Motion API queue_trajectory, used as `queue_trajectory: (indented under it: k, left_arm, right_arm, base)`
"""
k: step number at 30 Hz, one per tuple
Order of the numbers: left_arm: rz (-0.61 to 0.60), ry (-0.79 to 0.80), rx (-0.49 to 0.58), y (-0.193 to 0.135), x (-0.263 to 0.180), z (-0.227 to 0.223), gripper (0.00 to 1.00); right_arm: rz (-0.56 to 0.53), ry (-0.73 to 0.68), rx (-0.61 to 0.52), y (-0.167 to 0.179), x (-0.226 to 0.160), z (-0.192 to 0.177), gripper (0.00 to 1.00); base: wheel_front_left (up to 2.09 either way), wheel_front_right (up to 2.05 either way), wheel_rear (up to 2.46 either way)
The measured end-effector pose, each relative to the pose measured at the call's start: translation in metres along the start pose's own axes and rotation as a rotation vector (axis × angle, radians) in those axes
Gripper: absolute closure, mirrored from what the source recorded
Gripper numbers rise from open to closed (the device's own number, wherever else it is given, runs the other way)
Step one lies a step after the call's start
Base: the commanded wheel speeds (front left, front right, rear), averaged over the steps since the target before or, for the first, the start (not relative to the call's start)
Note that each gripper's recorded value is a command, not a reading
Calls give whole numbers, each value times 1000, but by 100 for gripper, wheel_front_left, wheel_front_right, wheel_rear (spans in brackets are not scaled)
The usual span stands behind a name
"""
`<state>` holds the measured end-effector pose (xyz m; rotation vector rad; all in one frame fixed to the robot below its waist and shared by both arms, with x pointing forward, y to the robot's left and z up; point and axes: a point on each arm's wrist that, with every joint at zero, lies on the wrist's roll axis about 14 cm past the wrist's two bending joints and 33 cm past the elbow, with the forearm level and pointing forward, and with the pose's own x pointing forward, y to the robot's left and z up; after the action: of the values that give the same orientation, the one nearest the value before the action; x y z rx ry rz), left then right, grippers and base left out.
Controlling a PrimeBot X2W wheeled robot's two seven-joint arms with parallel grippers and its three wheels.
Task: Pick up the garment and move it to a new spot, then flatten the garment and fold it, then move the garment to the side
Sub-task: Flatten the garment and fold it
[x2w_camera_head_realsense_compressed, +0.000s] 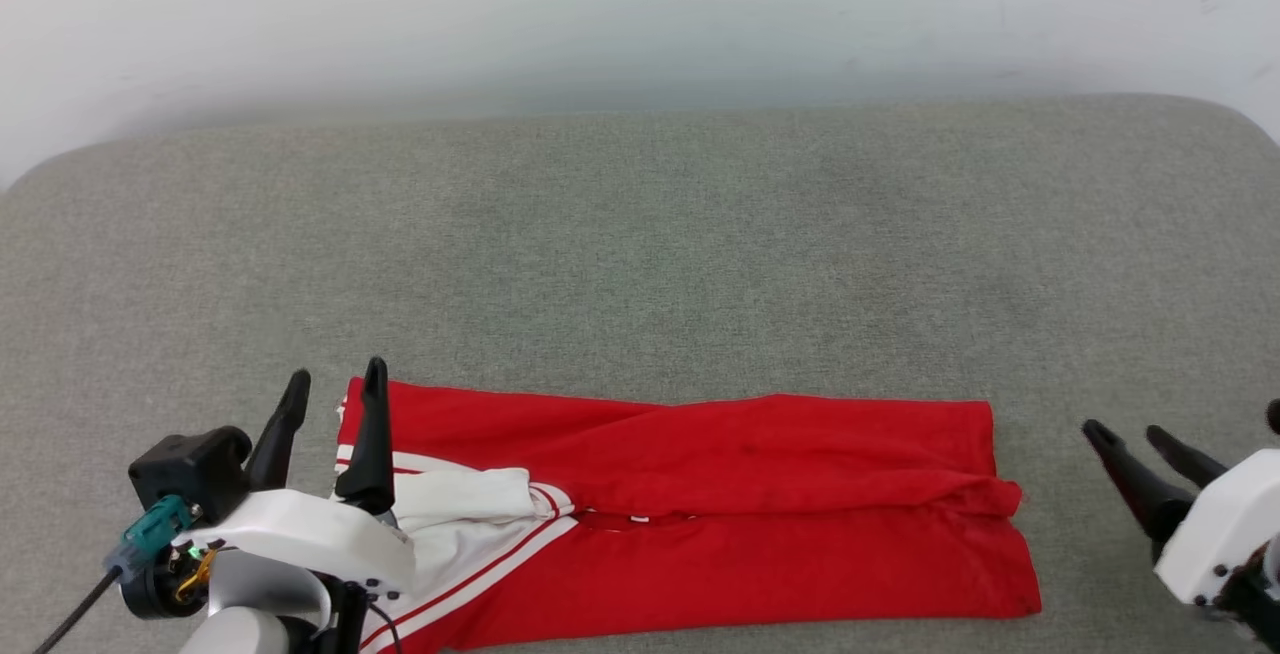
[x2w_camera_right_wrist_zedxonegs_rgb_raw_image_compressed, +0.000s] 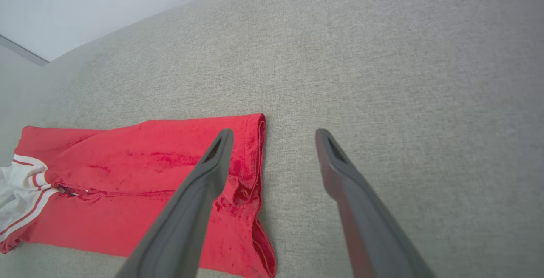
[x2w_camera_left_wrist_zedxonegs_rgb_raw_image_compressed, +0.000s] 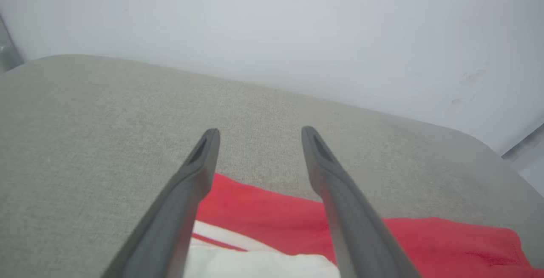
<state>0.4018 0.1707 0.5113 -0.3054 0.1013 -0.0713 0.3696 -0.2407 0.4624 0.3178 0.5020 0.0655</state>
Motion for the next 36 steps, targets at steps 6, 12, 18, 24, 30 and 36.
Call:
queue_trajectory:
  k: [6,12,18,24,30,36]
  left_arm:
    - [-6,-173,103,-14,-7,30,0]
    - [5,-239,137,-17,-18,40,0]
    - [25,-240,142,-13,-23,37,0]
    - [48,-235,150,-5,-23,36,0]
    - [46,-234,152,-6,-23,36,0]
    - [27,-233,165,-11,-24,38,0]
  right_arm:
    - [-64,86,-35,-20,-1,2,0]
    - [-51,231,-23,-12,14,-23,0]
    - [5,400,19,12,37,-66,0]
    - [51,557,48,29,49,-100,0]
    - [66,570,47,33,51,-99,100]
    - [90,501,1,42,47,-82,100]
  base:
    - [0,0,0]
    - [0,0,0]
    - [0,0,0]
    - [0,0,0]
    - [0,0,0]
    - [0,0,0]
